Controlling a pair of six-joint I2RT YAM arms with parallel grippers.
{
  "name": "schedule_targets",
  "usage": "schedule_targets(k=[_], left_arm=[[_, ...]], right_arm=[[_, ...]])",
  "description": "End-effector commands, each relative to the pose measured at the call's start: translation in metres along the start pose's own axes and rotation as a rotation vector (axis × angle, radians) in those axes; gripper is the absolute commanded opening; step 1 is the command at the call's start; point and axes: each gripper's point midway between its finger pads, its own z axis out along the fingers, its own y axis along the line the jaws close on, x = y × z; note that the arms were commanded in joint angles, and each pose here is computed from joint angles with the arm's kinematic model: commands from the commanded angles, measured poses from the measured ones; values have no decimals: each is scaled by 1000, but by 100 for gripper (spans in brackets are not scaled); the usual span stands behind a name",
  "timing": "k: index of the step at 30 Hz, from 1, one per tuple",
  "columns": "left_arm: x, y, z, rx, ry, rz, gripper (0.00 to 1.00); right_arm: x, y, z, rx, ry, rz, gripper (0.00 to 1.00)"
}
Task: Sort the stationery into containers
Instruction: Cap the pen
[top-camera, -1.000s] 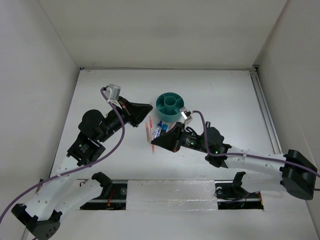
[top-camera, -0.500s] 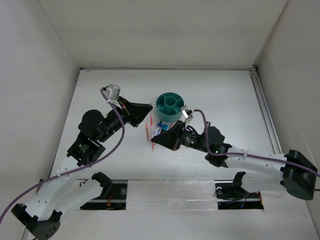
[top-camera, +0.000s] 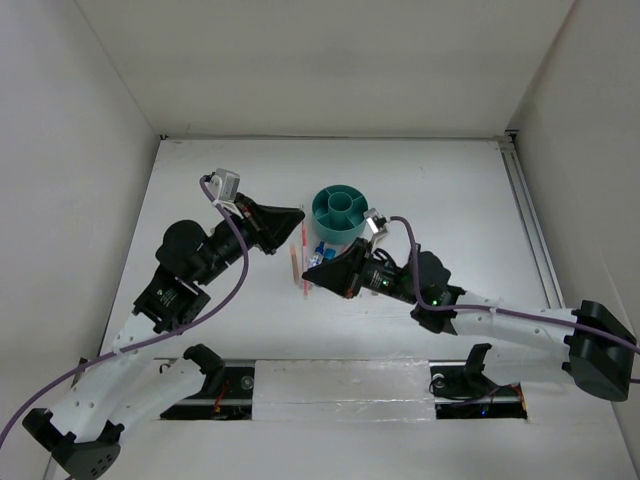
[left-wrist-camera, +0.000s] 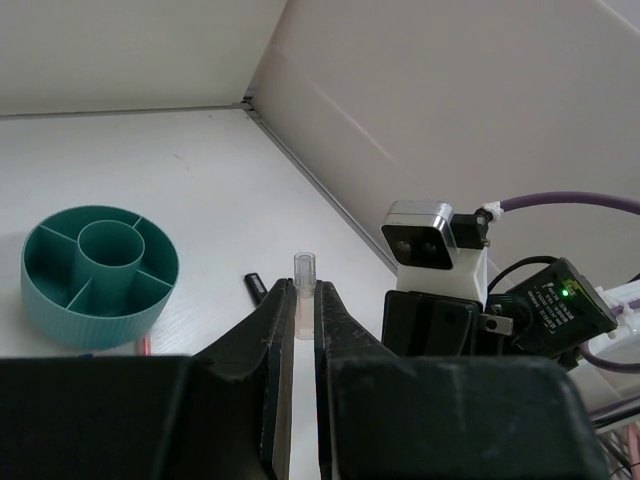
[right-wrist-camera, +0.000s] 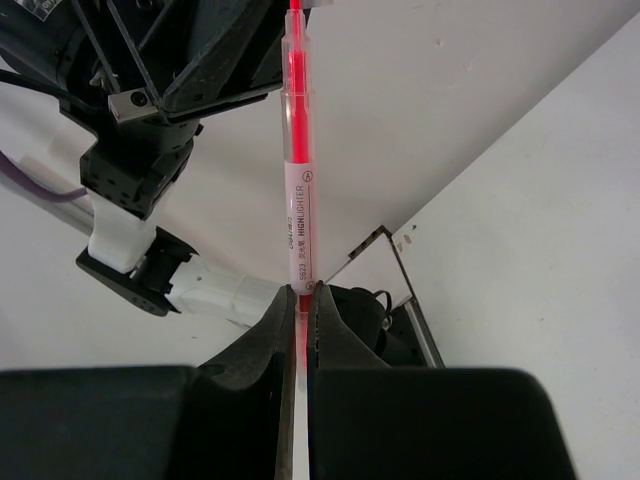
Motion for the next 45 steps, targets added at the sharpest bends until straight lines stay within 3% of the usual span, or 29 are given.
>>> schedule_targets(k=[1,13,45], left_arm=[[-12,-9,-2,40,-56,19,0],[-21,10,-4,-79,-102,2,0],[-15,9,-3,-61,-79,-8,0]], right_arm=[[-18,22,7,-59,-41,-27,0],[-3,17,3,-68,4,-13,0],[-5,9,17,-40,5,-18,0]])
